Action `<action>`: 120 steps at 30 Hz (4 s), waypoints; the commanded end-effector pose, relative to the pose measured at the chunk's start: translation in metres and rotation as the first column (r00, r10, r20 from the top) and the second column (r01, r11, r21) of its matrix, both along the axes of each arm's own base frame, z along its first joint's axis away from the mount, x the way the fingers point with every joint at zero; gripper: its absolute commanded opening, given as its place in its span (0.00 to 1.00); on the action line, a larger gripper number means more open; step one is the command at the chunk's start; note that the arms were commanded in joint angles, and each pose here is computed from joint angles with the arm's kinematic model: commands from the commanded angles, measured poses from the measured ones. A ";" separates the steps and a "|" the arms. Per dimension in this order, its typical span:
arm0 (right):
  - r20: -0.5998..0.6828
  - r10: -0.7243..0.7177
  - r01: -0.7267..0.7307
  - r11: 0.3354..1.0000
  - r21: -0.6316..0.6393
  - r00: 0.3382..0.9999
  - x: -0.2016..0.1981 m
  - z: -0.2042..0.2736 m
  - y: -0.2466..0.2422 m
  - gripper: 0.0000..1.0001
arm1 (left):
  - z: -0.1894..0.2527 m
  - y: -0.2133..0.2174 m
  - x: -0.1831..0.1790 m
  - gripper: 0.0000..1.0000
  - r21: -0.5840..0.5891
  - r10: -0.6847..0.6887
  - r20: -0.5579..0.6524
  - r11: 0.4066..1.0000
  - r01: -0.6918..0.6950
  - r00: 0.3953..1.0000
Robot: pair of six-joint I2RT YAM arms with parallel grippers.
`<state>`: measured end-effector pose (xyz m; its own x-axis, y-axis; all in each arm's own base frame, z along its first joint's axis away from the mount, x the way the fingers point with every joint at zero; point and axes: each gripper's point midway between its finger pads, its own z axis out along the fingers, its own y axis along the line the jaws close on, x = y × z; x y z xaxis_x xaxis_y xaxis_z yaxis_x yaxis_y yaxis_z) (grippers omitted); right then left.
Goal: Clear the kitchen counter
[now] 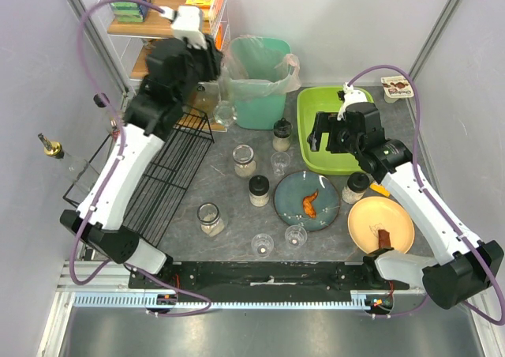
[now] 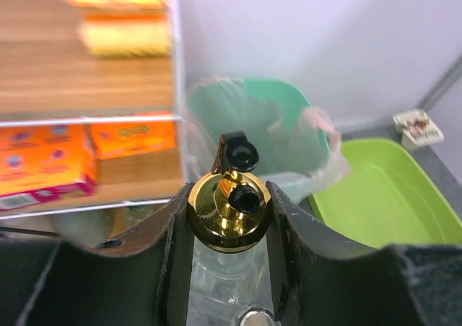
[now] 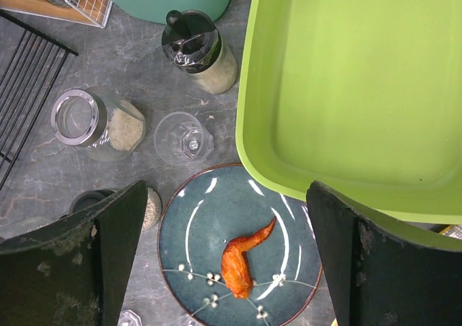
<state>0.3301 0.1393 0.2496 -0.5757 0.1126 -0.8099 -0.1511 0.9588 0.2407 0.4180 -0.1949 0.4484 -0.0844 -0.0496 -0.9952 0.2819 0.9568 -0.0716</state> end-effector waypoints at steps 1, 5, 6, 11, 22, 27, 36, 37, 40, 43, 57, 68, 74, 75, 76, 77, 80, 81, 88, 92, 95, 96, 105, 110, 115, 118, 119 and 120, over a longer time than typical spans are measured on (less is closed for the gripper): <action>0.016 -0.008 0.008 1.000 0.007 1.000 0.002 0.004 -0.001 0.98 | 0.080 0.045 -0.019 0.02 -0.100 0.036 0.107 0.995 -0.025 0.994; 0.018 -0.005 0.005 1.000 0.008 1.000 0.004 0.004 0.000 0.98 | 0.102 0.077 -0.026 0.02 -0.115 0.111 0.151 0.989 -0.094 0.982; 0.018 -0.004 0.003 1.000 0.009 1.000 0.005 0.004 0.001 0.98 | 0.108 0.086 -0.029 0.02 -0.117 0.135 0.164 0.986 -0.117 0.977; 0.016 0.002 -0.002 1.000 0.004 1.000 0.007 0.003 0.002 0.98 | 0.124 0.130 -0.033 0.02 -0.139 0.247 0.186 0.965 -0.223 0.951; 0.016 0.002 -0.002 1.000 -0.007 1.000 0.014 0.001 0.003 0.98 | 0.144 0.181 -0.027 0.02 -0.110 0.376 0.250 0.927 -0.359 0.892; 0.010 0.001 -0.001 1.000 -0.017 1.000 0.018 -0.002 0.003 0.98 | 0.147 0.200 -0.017 0.02 -0.091 0.408 0.275 0.913 -0.399 0.871; -0.001 0.002 -0.002 1.000 -0.013 1.000 0.028 -0.006 0.008 0.98 | 0.135 0.236 0.007 0.02 -0.071 0.444 0.247 0.895 -0.441 0.861; 0.002 0.002 -0.002 1.000 -0.011 1.000 0.030 -0.005 0.008 0.98 | 0.132 0.239 0.011 0.02 -0.067 0.443 0.241 0.895 -0.440 0.864; -0.001 -0.002 0.002 1.000 -0.018 1.000 0.033 -0.007 0.008 0.98 | 0.126 0.244 0.021 0.02 -0.058 0.434 0.238 0.899 -0.433 0.869; -0.010 0.000 0.000 1.000 -0.019 1.000 0.036 -0.010 0.010 0.98 | 0.122 0.239 0.030 0.02 -0.046 0.391 0.238 0.919 -0.392 0.889; -0.030 -0.011 0.011 1.000 -0.016 0.999 0.043 -0.018 0.011 0.98 | 0.074 0.222 0.054 0.02 -0.027 0.280 0.158 0.960 -0.279 0.947; -0.037 -0.009 0.009 1.000 -0.006 0.999 0.041 -0.021 0.012 0.98 | 0.013 0.223 0.066 0.02 0.009 0.276 0.034 0.961 -0.276 0.961; -0.044 -0.004 0.004 1.000 0.002 0.999 0.040 -0.023 0.013 0.98 | -0.005 0.222 0.066 0.20 0.032 0.264 -0.003 0.964 -0.264 0.964; -0.044 -0.002 0.002 1.000 0.002 0.999 0.039 -0.022 0.013 0.98 | -0.007 0.221 0.065 0.26 0.033 0.263 -0.008 0.964 -0.262 0.965; -0.040 0.000 0.001 1.000 0.006 0.999 0.040 -0.021 0.014 0.98 | -0.007 0.223 0.064 0.36 0.034 0.266 -0.007 0.964 -0.265 0.964; -0.041 0.004 -0.003 1.000 0.008 0.999 0.039 -0.021 0.015 0.98 | -0.008 0.222 0.062 0.50 0.035 0.263 -0.012 0.964 -0.262 0.965; -0.040 0.015 -0.014 1.000 0.017 0.999 0.038 -0.019 0.016 0.98 | -0.005 0.222 0.058 0.75 0.034 0.265 0.000 0.964 -0.265 0.964; -0.041 0.023 -0.022 1.000 0.021 0.999 0.037 -0.018 0.018 0.98 | -0.004 0.221 0.057 0.82 0.034 0.264 0.004 0.964 -0.264 0.965; -0.024 0.039 -0.038 0.999 0.024 0.999 0.035 -0.013 0.019 0.98 | 0.026 0.219 0.033 0.95 0.021 0.269 0.047 0.963 -0.270 0.962; -0.024 0.041 -0.041 0.999 0.023 0.999 0.033 -0.013 0.018 0.98 | 0.044 0.202 0.009 0.96 -0.046 0.208 0.045 0.978 -0.206 0.977; -0.031 0.060 -0.059 0.998 0.038 0.998 0.030 -0.014 0.021 0.98 | 0.054 0.178 -0.015 0.96 -0.072 0.085 0.046 0.994 -0.082 0.995; -0.032 0.058 -0.056 0.998 0.042 0.998 0.029 -0.013 0.021 0.98 | 0.058 0.168 -0.024 0.95 -0.071 0.033 0.051 0.997 -0.029 0.998; -0.033 0.065 -0.063 0.996 0.063 0.997 0.019 -0.015 0.022 0.98 | 0.013 0.094 -0.091 0.95 -0.112 -0.370 -0.090 0.926 0.360 0.925; -0.057 0.068 -0.063 0.994 0.084 0.996 0.016 -0.022 0.024 0.98 | -0.042 0.032 -0.122 0.95 -0.108 -0.542 -0.194 0.840 0.532 0.817; -0.067 0.067 -0.060 0.994 0.092 0.996 0.012 -0.026 0.024 0.98 | -0.103 -0.017 -0.150 0.95 -0.088 -0.614 -0.332 0.776 0.624 0.716; -0.067 0.057 -0.051 0.995 0.089 0.996 0.010 -0.028 0.022 0.98 | -0.137 -0.038 -0.163 0.95 -0.091 -0.632 -0.396 0.749 0.656 0.666; -0.067 0.054 -0.048 0.995 0.088 0.996 0.009 -0.027 0.020 0.98 | -0.146 -0.044 -0.167 0.95 -0.085 -0.629 -0.410 0.748 0.658 0.661; -0.064 0.056 -0.050 0.995 0.088 0.996 0.008 -0.027 0.021 0.98 | -0.158 -0.047 -0.169 0.95 -0.086 -0.620 -0.431 0.752 0.654 0.656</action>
